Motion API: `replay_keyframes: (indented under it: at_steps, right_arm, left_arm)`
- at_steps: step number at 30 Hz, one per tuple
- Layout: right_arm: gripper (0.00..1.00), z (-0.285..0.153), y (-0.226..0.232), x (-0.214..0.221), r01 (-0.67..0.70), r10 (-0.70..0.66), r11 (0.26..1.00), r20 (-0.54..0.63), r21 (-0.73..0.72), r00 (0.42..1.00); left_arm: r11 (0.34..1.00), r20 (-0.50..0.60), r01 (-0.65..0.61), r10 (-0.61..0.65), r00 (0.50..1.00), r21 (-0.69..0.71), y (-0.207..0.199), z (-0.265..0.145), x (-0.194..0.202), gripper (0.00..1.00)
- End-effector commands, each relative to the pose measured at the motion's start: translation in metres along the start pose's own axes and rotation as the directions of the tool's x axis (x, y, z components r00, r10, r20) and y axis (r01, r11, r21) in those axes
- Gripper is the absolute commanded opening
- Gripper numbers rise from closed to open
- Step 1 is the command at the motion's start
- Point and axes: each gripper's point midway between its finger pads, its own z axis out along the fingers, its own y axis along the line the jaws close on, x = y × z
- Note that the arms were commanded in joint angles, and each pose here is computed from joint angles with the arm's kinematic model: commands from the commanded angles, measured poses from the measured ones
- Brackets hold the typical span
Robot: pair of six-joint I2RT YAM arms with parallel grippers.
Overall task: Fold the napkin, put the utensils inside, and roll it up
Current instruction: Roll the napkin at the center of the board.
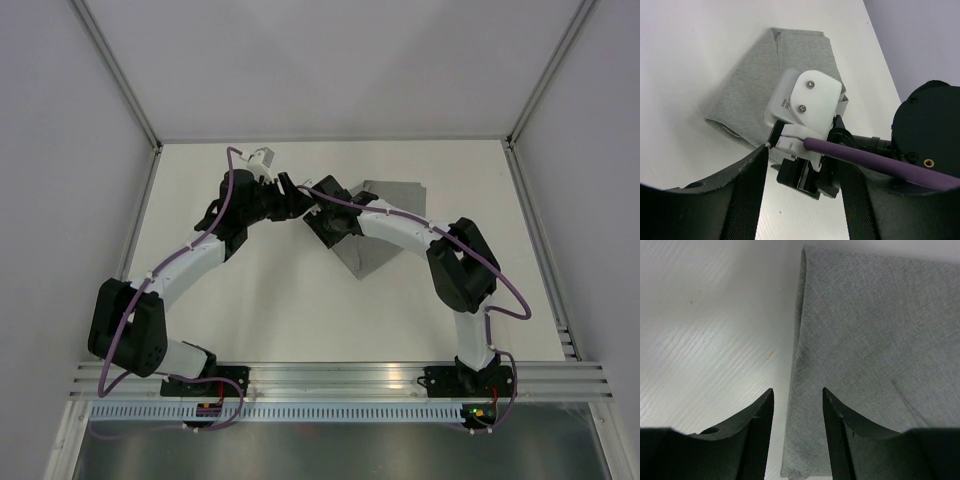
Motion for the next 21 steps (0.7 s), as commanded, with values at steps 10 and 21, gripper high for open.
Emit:
replay_keyframes:
  at_steps: [10, 21]
  right_arm:
    - [0.5, 0.0, 0.001, -0.002, 0.071, -0.074, 0.991, 0.027, 0.11, 0.997]
    - [0.49, 0.008, 0.012, 0.01, 0.103, -0.104, 0.987, 0.008, 0.123, 0.995]
  left_arm:
    - [0.999, 0.06, 0.01, -0.012, 0.998, 0.034, -0.014, -0.012, -0.031, 0.63]
    - [1.0, 0.054, 0.019, -0.021, 0.998, 0.024, -0.008, -0.01, -0.032, 0.63]
